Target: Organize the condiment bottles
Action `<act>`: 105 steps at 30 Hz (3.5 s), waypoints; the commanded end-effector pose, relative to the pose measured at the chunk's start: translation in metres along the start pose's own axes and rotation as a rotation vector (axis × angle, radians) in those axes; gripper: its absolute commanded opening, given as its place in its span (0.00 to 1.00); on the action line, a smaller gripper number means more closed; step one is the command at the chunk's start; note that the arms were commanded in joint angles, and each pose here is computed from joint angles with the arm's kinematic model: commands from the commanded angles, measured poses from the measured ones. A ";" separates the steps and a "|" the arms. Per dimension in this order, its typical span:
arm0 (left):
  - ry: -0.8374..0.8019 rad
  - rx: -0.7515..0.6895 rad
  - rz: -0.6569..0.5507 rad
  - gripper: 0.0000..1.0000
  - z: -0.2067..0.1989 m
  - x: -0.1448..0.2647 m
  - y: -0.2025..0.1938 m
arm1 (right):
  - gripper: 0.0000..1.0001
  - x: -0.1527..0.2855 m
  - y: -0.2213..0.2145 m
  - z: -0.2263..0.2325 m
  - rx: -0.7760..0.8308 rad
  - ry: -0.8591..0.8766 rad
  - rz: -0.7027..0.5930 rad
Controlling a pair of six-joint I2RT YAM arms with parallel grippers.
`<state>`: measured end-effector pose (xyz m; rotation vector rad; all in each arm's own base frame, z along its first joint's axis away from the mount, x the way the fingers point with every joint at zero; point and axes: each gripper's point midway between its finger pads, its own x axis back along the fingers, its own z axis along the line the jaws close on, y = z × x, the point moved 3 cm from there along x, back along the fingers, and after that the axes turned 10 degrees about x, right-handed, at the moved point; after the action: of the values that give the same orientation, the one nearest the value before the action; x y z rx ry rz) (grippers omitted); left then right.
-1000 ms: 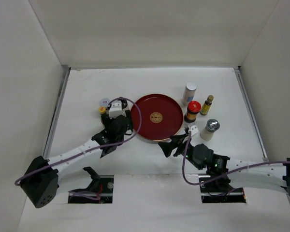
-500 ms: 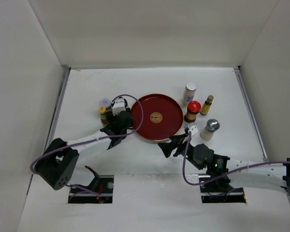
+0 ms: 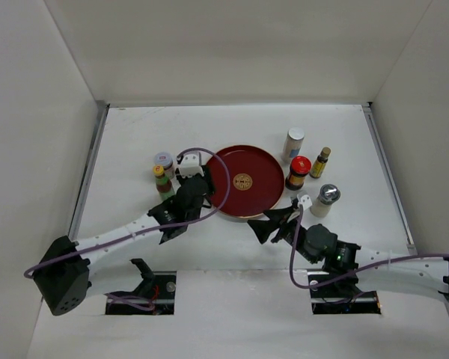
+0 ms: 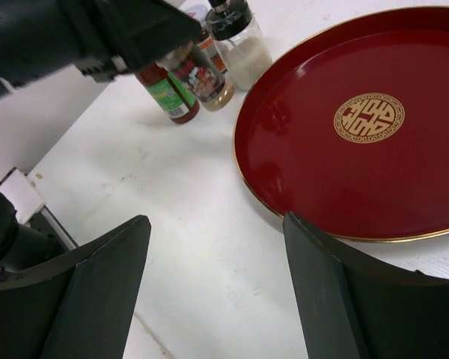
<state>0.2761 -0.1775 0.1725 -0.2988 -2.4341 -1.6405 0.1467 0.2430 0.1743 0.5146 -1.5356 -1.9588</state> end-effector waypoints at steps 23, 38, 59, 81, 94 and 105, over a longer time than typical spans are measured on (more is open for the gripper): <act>-0.120 -0.053 0.009 0.27 -0.121 -0.191 -0.006 | 0.40 0.004 0.012 -0.002 -0.034 0.017 -0.061; -0.138 -0.043 0.009 0.73 -0.121 -0.171 -0.008 | 0.46 0.005 0.015 -0.004 -0.032 0.011 -0.071; 0.122 0.020 -0.072 0.77 0.023 -0.056 0.035 | 0.75 0.003 0.013 0.000 -0.023 0.023 -0.064; 0.221 0.031 -0.098 0.35 0.027 -0.111 0.046 | 0.80 0.001 0.010 0.000 -0.014 0.020 -0.054; 0.008 0.053 -0.140 0.33 -0.045 -0.088 0.053 | 0.80 0.002 0.010 -0.001 -0.021 0.016 -0.057; -0.018 0.017 -0.078 0.40 -0.076 -0.136 0.013 | 0.80 0.002 0.009 -0.002 -0.016 0.012 -0.054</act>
<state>0.3953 -0.2357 0.1302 -0.3024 -2.3017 -1.7210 0.1490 0.2352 0.1677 0.5067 -1.5519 -1.9631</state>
